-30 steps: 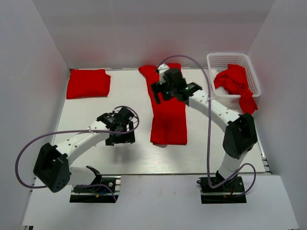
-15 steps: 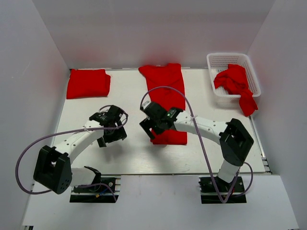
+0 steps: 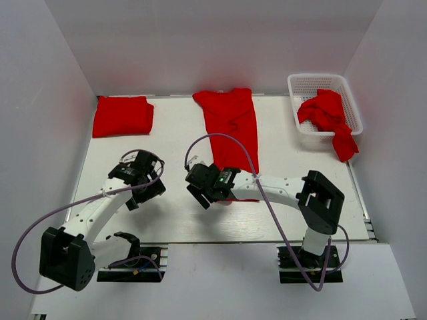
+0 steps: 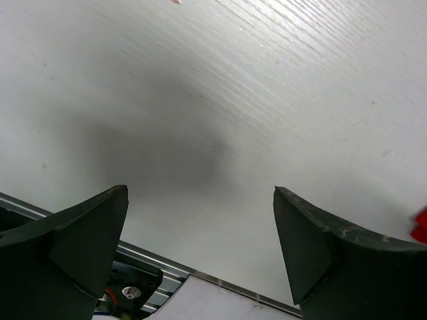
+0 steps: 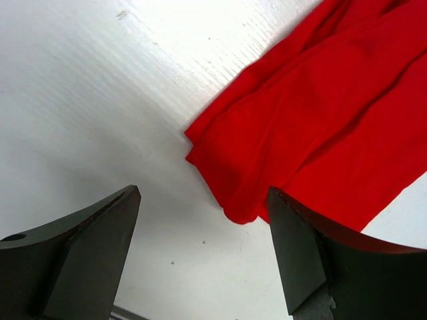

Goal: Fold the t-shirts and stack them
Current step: Rotate the tshirt 90 degrees

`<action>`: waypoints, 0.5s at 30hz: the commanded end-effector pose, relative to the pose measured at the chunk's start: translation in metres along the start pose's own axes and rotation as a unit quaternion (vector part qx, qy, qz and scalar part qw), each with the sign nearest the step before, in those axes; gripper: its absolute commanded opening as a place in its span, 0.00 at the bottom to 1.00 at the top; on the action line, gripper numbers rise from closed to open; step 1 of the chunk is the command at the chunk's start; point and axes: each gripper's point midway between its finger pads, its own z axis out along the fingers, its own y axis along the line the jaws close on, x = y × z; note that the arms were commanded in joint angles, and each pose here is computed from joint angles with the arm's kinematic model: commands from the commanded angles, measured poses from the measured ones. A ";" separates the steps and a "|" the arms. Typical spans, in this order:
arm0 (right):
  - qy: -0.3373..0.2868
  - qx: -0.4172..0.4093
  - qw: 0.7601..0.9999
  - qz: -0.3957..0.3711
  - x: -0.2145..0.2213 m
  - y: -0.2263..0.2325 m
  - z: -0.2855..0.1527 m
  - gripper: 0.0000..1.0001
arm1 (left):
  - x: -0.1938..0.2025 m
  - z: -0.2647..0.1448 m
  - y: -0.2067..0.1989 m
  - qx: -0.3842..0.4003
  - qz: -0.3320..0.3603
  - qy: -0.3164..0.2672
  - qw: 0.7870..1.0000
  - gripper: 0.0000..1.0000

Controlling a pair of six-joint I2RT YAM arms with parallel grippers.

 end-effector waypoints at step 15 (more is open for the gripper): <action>0.012 0.037 0.998 0.048 0.008 0.001 0.029 0.58 | -0.011 -0.005 0.003 0.016 -0.023 -0.022 0.999 1.00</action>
